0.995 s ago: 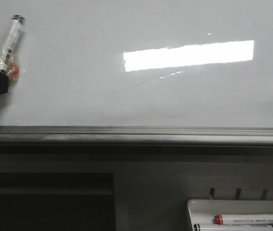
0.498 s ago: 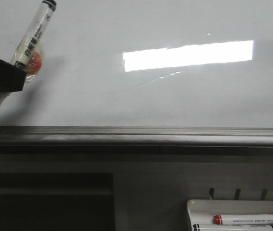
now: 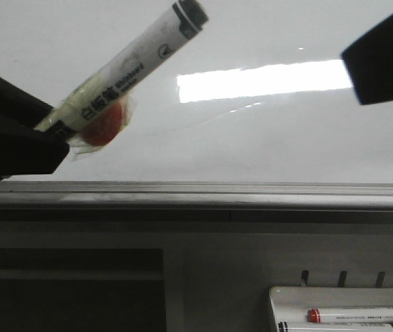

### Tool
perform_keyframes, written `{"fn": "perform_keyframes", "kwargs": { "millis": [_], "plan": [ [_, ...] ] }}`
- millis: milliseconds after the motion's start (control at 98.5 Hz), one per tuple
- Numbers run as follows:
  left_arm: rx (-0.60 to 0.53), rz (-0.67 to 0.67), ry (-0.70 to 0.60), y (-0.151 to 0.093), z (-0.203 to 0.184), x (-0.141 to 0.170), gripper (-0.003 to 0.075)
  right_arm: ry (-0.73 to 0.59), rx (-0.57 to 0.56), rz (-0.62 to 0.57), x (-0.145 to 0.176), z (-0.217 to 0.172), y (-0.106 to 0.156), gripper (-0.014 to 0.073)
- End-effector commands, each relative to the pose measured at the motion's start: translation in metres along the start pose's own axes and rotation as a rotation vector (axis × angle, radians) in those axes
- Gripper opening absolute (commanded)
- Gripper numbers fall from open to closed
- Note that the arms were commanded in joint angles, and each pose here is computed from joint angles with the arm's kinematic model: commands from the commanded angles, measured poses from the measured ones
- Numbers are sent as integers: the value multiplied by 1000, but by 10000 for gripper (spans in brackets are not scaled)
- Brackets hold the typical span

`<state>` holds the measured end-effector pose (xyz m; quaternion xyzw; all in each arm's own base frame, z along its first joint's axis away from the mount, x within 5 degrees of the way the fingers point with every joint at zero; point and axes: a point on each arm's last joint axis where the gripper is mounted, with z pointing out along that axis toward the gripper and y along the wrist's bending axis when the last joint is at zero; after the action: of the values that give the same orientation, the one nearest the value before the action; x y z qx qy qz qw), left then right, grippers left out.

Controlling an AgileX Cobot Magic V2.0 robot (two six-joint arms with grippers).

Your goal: Write number 2 on whiteboard

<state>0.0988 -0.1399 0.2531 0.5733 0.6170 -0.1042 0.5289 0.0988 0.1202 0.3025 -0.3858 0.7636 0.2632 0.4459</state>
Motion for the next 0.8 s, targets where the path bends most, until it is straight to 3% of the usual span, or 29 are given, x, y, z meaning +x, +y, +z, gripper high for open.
{"fn": "perform_keyframes", "kwargs": {
  "millis": [0,102,396,640,711,792],
  "plan": [
    [-20,19,-96,4,-3,-15,-20,-98,-1,-25,-26,3,2,308],
    [-21,19,-103,5,-3,-15,-20,-114,-1,-30,-34,12,3,382],
    [-25,63,-135,5,-4,-18,-20,-180,-20,-55,-58,34,13,379],
    [-28,64,-157,5,-4,-20,-20,-125,-36,-59,-60,59,16,370],
    [-28,71,-155,5,-4,-20,-20,-124,-32,-59,-59,63,16,280],
    [-28,83,-155,5,-4,-20,-20,-120,-31,-58,-59,64,15,22]
  ]
}}
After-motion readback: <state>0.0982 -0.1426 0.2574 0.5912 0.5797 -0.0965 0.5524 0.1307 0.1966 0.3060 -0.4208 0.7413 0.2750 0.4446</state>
